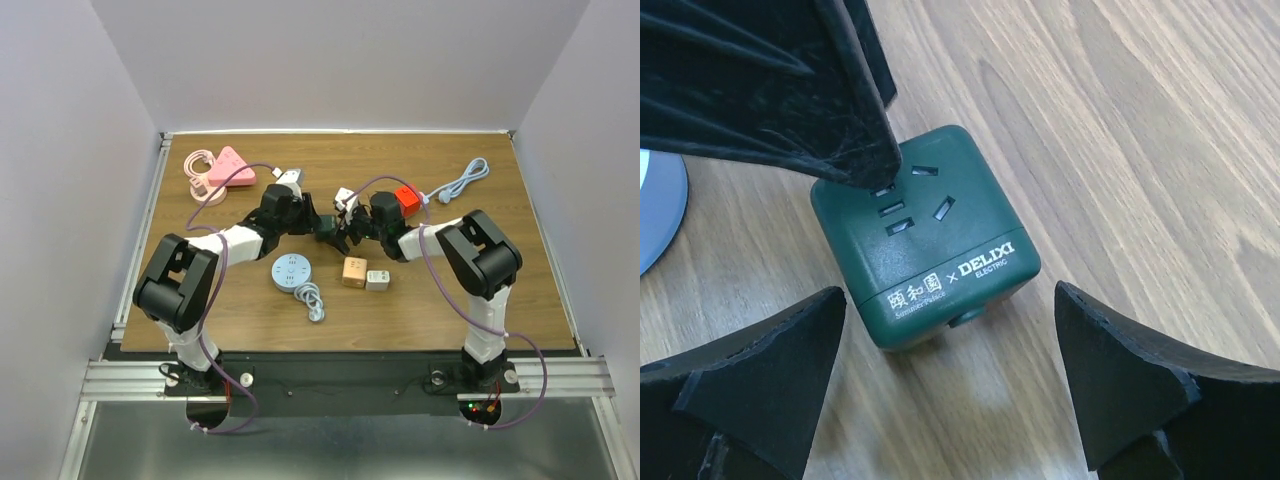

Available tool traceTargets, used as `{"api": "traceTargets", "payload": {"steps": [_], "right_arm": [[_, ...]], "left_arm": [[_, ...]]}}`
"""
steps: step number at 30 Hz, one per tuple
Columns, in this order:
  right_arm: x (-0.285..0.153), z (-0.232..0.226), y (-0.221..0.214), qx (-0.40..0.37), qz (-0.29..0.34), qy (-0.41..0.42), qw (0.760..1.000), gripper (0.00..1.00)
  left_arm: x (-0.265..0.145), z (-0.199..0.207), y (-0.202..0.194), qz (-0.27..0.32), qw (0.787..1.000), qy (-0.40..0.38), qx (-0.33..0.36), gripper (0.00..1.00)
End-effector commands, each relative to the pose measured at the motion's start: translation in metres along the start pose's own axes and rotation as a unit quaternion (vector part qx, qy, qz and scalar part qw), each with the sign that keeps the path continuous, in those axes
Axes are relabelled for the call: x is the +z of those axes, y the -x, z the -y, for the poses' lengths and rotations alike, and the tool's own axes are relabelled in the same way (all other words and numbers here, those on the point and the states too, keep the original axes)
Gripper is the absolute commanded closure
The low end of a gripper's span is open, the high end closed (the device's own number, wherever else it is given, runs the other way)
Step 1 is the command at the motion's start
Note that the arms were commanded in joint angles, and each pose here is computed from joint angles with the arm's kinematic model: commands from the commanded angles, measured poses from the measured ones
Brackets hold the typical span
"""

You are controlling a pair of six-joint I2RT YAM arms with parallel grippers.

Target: Insert the plug

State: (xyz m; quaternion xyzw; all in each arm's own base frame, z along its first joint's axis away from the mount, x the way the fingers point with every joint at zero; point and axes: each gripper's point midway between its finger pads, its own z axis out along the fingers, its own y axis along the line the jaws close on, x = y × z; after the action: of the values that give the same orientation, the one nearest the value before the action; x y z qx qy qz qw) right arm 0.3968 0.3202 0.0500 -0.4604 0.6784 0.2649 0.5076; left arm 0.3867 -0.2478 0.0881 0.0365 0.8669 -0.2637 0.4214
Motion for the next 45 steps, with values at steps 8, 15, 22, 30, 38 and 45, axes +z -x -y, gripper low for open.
{"api": "traceTargets", "payload": {"steps": [8,15,22,30,38,45], "right_arm": [[0.013,0.010,0.037,-0.046,0.078,0.013,0.996,0.10],[0.007,0.006,0.051,-0.048,0.101,0.020,0.994,0.32],[-0.008,-0.005,0.057,-0.020,0.106,0.037,0.993,0.62],[-0.008,-0.009,0.033,0.016,0.081,0.031,0.996,0.39],[-0.003,-0.001,0.024,0.028,0.068,0.014,0.997,0.22],[-0.003,0.006,0.019,0.047,0.052,0.001,0.998,0.17]], "left_arm": [[0.014,-0.004,-0.008,-0.026,0.999,-0.024,-0.007,0.68],[0.016,-0.016,-0.015,-0.039,0.999,-0.020,-0.012,0.90],[0.016,-0.029,-0.019,-0.042,0.999,-0.019,-0.020,1.00],[0.016,-0.026,-0.018,-0.040,0.999,-0.028,-0.021,1.00],[0.009,-0.012,-0.003,-0.023,0.998,-0.053,-0.023,1.00],[-0.003,-0.008,0.016,0.012,0.999,-0.047,-0.023,1.00]]}}
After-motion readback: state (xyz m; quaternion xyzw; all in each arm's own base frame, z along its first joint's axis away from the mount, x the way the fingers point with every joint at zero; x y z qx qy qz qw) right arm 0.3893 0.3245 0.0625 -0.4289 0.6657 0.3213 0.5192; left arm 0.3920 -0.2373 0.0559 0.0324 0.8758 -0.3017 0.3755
